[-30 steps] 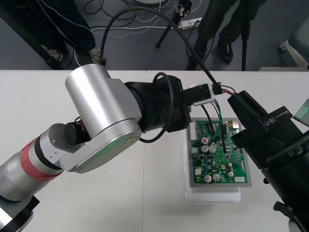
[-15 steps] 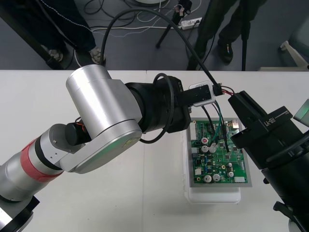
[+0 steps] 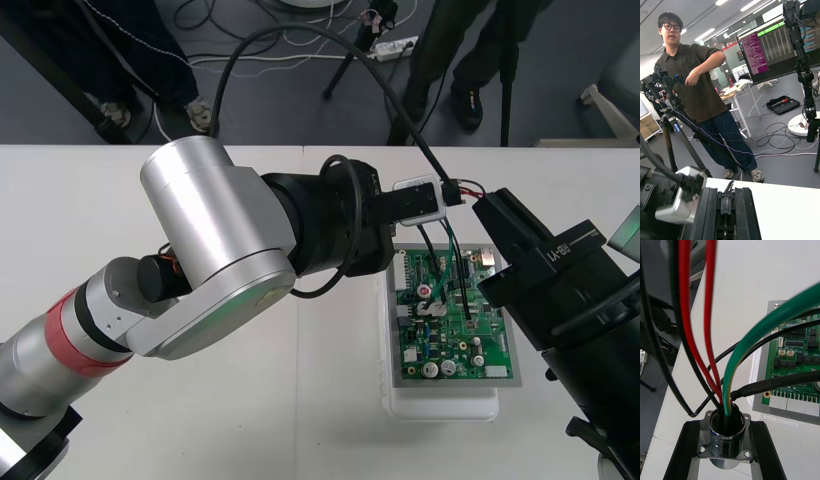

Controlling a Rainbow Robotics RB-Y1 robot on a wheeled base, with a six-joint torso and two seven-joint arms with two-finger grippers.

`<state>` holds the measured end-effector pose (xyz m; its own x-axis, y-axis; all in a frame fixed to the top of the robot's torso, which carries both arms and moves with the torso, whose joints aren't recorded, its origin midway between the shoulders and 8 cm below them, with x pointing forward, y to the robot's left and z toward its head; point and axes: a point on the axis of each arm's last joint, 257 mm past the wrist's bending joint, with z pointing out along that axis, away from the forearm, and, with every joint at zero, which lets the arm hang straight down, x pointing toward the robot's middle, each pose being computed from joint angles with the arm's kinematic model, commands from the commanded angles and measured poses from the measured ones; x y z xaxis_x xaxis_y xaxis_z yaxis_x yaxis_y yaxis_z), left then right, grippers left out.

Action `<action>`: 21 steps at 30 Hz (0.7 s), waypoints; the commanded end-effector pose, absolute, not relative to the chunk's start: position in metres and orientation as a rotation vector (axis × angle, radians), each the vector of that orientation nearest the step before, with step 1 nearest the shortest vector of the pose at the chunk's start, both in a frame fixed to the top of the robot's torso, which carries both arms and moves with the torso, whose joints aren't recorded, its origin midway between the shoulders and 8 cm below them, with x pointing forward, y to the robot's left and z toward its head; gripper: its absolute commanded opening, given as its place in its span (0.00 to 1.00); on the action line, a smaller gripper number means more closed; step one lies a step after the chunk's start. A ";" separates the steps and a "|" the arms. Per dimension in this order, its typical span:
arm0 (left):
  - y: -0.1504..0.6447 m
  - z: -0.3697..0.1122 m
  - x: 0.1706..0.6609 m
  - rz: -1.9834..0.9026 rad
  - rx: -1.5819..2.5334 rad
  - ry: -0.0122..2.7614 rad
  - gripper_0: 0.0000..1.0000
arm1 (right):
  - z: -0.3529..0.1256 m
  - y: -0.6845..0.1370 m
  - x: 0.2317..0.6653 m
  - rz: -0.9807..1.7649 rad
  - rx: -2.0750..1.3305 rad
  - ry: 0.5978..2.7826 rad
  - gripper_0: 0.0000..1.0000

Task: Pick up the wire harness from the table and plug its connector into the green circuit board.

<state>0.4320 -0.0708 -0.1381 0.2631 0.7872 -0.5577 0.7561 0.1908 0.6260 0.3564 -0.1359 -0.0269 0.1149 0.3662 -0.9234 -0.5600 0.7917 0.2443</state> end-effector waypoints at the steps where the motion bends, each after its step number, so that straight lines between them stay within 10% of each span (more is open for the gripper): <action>1: -0.104 -0.115 0.421 0.041 1.592 1.303 0.11 | -0.007 -0.140 0.349 0.706 -0.157 1.248 0.00; 3: -0.107 -0.112 0.421 0.038 1.589 1.282 0.14 | -0.007 -0.140 0.348 0.707 -0.157 1.249 0.00; 6: -0.112 -0.105 0.420 0.032 1.578 1.247 0.78 | -0.007 -0.140 0.349 0.707 -0.155 1.250 0.00; 8: -0.113 -0.103 0.420 0.032 1.575 1.238 1.00 | -0.007 -0.140 0.349 0.707 -0.156 1.248 0.00; 21: -0.113 -0.103 0.420 0.041 1.584 1.225 1.00 | -0.007 -0.141 0.349 0.703 -0.158 1.248 0.00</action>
